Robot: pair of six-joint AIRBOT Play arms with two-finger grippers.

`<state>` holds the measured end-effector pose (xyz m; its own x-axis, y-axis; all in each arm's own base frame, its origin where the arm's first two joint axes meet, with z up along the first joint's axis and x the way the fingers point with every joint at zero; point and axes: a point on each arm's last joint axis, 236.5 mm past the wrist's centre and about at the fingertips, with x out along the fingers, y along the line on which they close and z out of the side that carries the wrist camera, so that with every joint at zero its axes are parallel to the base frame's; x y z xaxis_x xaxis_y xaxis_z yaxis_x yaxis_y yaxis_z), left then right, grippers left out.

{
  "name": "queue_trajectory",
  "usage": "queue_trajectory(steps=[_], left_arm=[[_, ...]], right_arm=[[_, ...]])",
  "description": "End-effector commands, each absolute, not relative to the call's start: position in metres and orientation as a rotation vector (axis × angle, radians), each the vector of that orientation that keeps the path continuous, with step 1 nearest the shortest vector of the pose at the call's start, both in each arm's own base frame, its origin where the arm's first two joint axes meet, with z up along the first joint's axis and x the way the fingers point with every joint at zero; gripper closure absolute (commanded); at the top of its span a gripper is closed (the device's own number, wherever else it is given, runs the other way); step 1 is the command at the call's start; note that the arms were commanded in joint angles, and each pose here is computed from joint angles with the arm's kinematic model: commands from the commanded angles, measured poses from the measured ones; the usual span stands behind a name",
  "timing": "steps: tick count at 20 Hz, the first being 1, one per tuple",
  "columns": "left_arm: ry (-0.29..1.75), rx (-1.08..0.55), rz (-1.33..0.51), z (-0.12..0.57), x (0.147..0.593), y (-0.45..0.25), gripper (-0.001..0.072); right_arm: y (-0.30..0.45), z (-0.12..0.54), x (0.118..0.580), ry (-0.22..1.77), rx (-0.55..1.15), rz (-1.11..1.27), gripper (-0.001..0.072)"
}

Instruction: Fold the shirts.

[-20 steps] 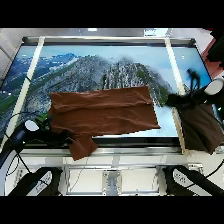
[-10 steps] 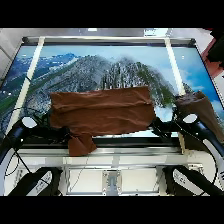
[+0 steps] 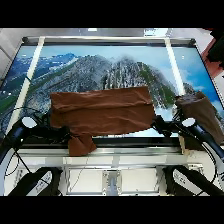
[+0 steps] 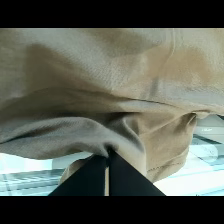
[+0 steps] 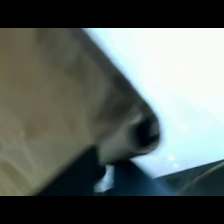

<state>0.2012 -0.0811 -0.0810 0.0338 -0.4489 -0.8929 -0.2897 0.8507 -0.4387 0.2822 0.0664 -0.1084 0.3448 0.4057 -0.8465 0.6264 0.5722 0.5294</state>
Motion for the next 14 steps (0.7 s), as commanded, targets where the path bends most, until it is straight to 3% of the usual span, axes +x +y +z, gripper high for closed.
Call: queue_trajectory(steps=[1,6,10,14], left_arm=[[1.56,-0.602,-0.141,-0.08,0.202,-0.082,0.0697],[1.489,-0.529,-0.24,-0.037,0.23,-0.083,0.0697],[1.24,-0.501,-0.246,0.021,0.295,-0.076,0.0698],[1.04,-0.421,-0.165,0.055,0.342,-0.048,0.07]], right_arm=[[0.066,-0.104,0.288,1.239,1.038,-0.178,0.0679],[0.064,-0.053,0.307,1.107,0.949,-0.073,0.0681],[0.07,-0.005,0.319,1.097,0.665,0.096,0.0682],[0.078,0.046,0.355,0.948,0.442,0.147,0.0683]])
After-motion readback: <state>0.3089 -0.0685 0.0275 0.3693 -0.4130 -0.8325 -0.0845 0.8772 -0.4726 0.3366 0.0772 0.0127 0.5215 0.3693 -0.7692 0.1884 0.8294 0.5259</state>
